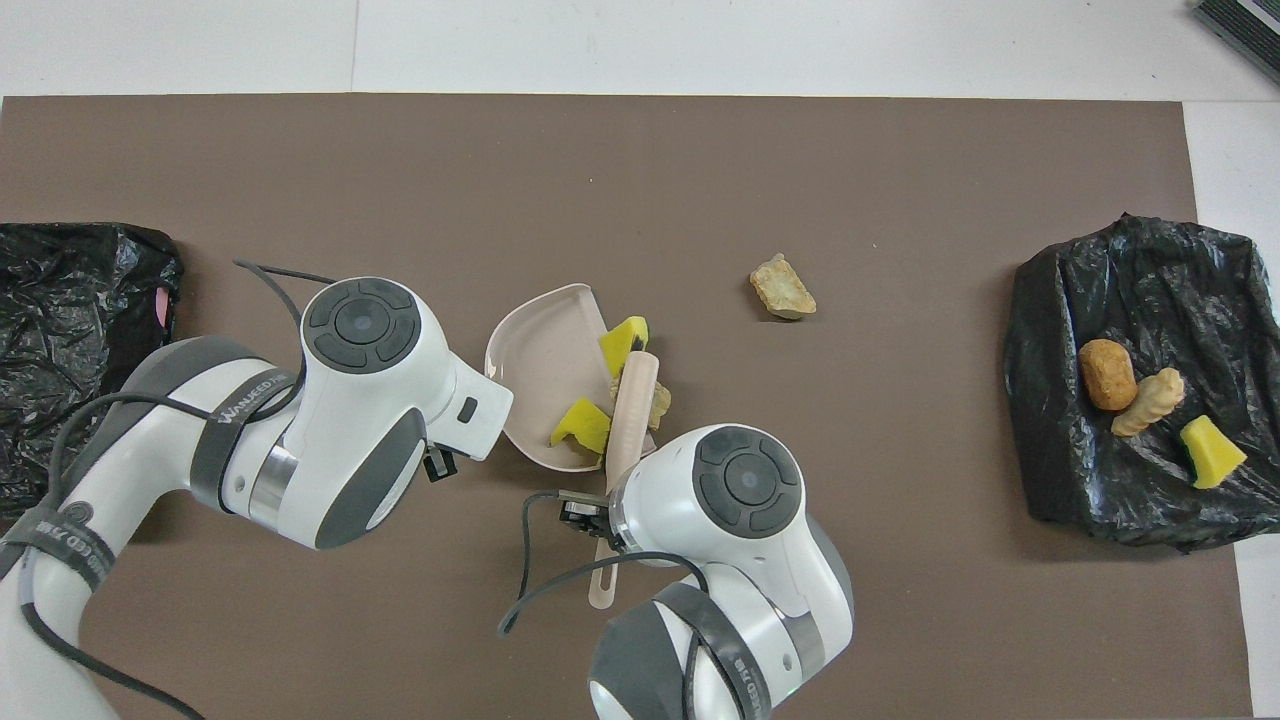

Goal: Sweep and dump trash in bin
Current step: 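Sweep the tan chunks into the dustpan with the right gripper's brush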

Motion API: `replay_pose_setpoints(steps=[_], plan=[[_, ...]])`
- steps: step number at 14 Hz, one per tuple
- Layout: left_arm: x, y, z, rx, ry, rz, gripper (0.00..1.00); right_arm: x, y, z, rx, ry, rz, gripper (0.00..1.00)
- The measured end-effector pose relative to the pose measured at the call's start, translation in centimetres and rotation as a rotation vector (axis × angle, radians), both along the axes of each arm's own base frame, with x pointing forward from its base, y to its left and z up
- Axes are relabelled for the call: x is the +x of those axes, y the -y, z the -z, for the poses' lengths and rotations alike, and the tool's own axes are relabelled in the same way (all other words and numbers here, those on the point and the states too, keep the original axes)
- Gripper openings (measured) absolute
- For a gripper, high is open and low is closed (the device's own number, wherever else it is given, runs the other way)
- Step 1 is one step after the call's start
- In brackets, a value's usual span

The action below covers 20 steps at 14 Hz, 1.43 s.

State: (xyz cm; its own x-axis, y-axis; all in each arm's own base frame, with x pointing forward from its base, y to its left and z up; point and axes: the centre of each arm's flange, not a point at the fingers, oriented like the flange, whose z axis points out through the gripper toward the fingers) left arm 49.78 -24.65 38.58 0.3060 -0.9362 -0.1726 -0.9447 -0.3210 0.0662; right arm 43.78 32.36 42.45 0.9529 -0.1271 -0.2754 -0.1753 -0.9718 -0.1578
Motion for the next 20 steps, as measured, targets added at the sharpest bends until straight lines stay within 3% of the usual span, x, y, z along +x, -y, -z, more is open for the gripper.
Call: replay_pose_setpoints(steps=[6,11,13,16,20], plan=[[0.1,0.0,0.0,-0.004,0.006,0.000,0.32,3.8,9.8,-1.2,-0.198,0.086,-0.178,0.26],[0.2,0.1,0.0,-0.013,0.023,-0.001,0.32,9.9,20.0,2.0,-0.223,0.199,-0.335,0.26],[0.2,0.1,0.0,-0.014,0.024,0.000,0.32,11.8,23.5,4.5,-0.257,0.220,-0.383,0.26],[0.2,0.1,0.1,-0.015,0.025,0.002,0.32,12.3,22.8,7.3,-0.260,0.208,-0.426,0.26],[0.1,0.1,0.2,-0.015,0.025,0.002,0.32,10.0,13.5,7.8,-0.245,0.219,-0.521,0.26]])
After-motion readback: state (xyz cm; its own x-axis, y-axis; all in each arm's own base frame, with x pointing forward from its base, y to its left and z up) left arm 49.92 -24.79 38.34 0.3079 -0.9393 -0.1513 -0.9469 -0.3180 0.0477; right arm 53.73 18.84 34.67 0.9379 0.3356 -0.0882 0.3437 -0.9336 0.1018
